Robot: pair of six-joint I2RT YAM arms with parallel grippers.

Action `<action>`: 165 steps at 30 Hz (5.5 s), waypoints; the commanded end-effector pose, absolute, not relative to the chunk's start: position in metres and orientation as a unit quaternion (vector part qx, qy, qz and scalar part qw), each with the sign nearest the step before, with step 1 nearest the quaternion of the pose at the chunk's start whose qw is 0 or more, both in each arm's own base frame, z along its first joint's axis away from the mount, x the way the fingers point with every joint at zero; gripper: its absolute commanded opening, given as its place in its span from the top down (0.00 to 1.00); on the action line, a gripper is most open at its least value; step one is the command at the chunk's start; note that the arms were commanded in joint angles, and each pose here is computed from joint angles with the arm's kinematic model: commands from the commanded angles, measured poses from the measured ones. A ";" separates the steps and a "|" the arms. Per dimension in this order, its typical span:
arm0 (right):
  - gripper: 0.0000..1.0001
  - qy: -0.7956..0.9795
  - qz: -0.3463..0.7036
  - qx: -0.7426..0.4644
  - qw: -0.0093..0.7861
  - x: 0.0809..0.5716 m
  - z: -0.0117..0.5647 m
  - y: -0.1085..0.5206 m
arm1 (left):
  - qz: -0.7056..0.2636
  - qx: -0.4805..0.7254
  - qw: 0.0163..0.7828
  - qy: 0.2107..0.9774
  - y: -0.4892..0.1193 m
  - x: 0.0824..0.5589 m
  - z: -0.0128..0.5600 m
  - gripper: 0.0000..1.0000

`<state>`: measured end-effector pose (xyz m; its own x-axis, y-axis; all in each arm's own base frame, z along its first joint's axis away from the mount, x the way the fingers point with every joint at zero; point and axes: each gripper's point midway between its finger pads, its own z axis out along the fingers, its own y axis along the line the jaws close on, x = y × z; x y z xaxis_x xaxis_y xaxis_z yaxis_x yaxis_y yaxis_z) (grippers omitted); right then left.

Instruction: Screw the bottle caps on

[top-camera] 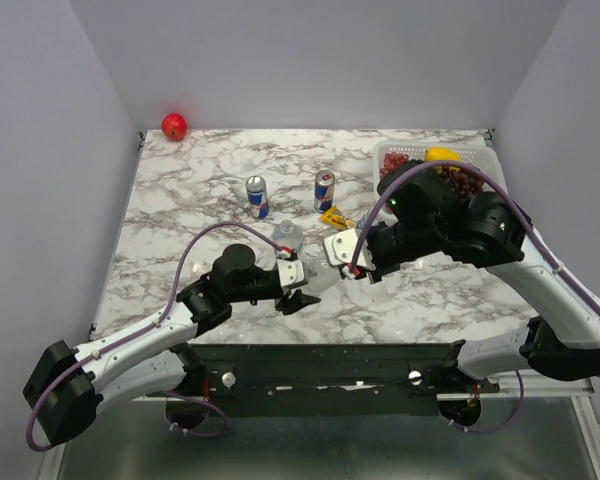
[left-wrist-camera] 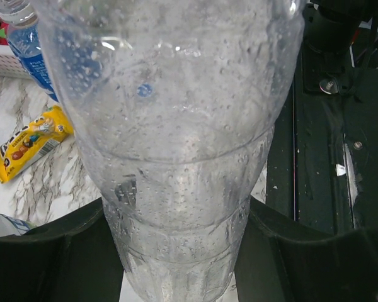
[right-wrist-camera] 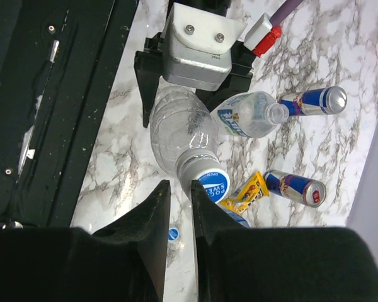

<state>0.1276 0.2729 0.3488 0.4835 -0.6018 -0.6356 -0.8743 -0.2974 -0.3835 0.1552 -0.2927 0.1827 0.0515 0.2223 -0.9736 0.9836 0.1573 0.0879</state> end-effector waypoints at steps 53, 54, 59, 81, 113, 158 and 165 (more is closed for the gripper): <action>0.00 0.523 0.216 -0.737 0.370 0.135 0.338 0.290 | -0.380 0.527 0.515 0.559 -0.288 0.161 0.203 1.00; 0.00 0.520 0.215 -0.741 0.367 0.135 0.336 0.290 | -0.380 0.523 0.518 0.561 -0.287 0.163 0.204 1.00; 0.00 0.518 0.211 -0.746 0.361 0.135 0.330 0.288 | -0.382 0.511 0.524 0.564 -0.288 0.169 0.208 1.00; 0.00 0.558 0.179 -0.738 0.336 0.140 0.309 0.273 | -0.392 0.463 0.543 0.580 -0.282 0.184 0.221 1.00; 0.00 0.558 0.309 -0.608 0.472 0.201 0.429 0.261 | -0.384 0.478 0.523 0.591 -0.274 0.190 0.215 1.00; 0.00 0.554 0.351 -0.642 0.398 0.173 0.339 0.292 | -0.401 0.411 0.539 0.615 -0.274 0.216 0.240 1.00; 0.00 0.577 0.331 -0.637 0.389 0.169 0.327 0.278 | -0.405 0.397 0.542 0.620 -0.274 0.222 0.244 1.00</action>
